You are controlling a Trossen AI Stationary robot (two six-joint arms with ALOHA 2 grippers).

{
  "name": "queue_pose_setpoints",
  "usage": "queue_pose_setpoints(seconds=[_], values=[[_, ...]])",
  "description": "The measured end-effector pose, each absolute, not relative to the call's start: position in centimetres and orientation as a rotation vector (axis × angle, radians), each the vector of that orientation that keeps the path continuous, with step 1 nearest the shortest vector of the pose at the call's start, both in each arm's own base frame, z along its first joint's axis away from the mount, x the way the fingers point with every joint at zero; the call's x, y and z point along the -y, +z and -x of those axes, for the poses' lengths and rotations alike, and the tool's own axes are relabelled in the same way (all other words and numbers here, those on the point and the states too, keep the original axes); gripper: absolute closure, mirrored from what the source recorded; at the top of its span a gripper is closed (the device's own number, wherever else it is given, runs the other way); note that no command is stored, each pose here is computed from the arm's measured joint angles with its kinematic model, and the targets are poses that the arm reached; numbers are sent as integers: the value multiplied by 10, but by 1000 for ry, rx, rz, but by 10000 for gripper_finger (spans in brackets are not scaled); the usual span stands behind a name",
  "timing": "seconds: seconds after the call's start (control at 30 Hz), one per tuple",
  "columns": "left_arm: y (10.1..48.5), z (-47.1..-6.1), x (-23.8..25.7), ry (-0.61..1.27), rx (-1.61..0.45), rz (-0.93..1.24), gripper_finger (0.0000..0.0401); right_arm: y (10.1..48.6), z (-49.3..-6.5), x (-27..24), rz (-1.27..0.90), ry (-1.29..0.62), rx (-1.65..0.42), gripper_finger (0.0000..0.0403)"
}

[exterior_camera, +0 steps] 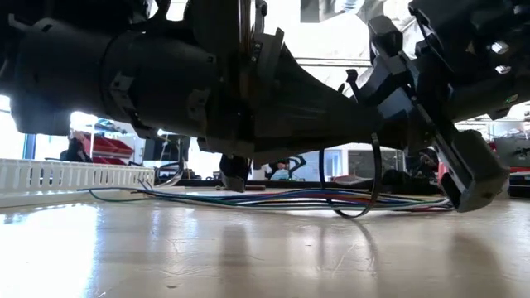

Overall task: Ziptie cables
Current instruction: Wrap the black zip tie around the cable

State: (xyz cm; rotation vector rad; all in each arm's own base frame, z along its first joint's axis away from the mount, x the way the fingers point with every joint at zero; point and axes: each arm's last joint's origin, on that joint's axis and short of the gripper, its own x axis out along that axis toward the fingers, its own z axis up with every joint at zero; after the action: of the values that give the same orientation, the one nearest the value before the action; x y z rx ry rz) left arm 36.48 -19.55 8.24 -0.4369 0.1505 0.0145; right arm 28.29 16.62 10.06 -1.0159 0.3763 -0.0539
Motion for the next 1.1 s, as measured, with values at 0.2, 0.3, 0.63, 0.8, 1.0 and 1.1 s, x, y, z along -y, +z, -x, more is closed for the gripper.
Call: queue_pose_setpoints(seconds=[0.2,0.3,0.63,0.8,1.0,1.1], values=[[82,-365,196,-3,-156,441,401,100,-282,-167,1044,-47,-378,403],[82,-365,196,-4,-157,442,401,99,-282,-167,1070,-28,-387,403],[82,-365,196,-6,-158,456,401,103,-290,-173,1083,11,-400,403],[82,-365,196,-6,-160,455,401,104,-290,-173,1090,2,-401,403],[80,-364,197,-7,-178,453,401,104,-289,-175,1097,4,-399,403],[80,-364,197,-6,-180,452,401,104,-286,-178,1132,1,-399,403]])
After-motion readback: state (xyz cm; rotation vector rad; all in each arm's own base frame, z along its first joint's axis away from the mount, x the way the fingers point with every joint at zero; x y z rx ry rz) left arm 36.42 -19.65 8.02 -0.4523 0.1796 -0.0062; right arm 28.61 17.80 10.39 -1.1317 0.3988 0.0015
